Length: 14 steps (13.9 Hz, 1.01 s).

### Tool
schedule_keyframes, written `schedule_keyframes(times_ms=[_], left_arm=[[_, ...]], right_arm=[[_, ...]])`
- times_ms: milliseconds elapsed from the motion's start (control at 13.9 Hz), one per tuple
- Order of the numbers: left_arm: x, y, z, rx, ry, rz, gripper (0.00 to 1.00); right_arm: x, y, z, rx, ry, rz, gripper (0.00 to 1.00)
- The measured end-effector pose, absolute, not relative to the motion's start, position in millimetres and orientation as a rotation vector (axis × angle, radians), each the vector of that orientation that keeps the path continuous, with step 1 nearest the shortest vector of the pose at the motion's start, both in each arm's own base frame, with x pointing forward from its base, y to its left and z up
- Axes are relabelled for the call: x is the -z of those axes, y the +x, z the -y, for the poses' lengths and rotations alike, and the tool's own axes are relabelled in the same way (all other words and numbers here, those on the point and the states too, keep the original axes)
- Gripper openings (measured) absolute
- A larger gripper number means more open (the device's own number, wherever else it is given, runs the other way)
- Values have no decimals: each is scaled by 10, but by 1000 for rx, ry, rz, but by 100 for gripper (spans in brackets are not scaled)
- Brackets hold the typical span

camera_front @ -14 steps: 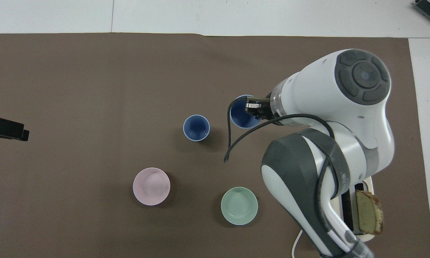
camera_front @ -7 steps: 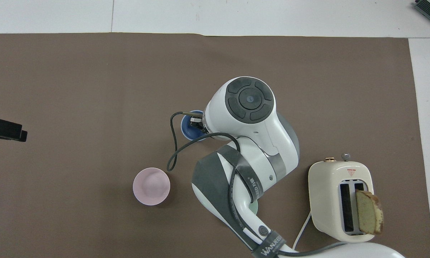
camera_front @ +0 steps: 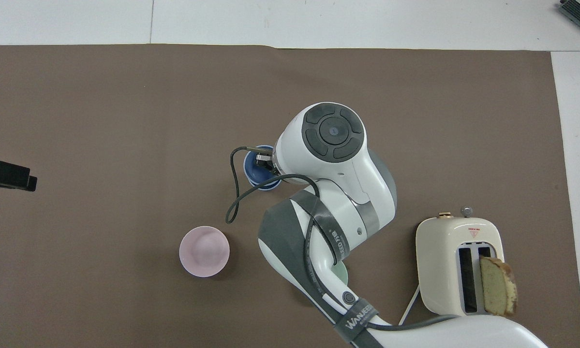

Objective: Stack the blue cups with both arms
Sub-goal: 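Carry the cup over the first blue cup and lower it in, then open the right gripper and lift it off the stacked cups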

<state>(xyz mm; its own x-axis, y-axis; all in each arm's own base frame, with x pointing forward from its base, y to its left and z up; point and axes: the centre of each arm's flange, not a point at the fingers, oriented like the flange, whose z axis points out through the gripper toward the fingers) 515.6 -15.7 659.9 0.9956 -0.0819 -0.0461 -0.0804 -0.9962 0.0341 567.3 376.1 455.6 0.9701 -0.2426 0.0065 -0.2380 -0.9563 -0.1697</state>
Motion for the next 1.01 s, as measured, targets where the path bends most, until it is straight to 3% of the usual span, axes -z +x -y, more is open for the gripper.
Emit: schedule_keyframes(times_ms=[505, 721, 937, 1009], left_arm=[[-6599, 5155, 160, 74, 3106, 127, 100], [-6599, 5155, 161, 74, 3106, 128, 100], [-6600, 5155, 161, 74, 3106, 127, 100], [-6600, 5155, 161, 73, 3106, 127, 100]], right_arm=[[-4237, 5723, -3785, 23, -2957, -371, 5], [-4290, 5727, -3776, 33, -2953, -372, 37], [-4606, 5698, -3606, 30, -2964, -387, 69], [-4800, 5662, -3438, 10, -2980, -391, 69]])
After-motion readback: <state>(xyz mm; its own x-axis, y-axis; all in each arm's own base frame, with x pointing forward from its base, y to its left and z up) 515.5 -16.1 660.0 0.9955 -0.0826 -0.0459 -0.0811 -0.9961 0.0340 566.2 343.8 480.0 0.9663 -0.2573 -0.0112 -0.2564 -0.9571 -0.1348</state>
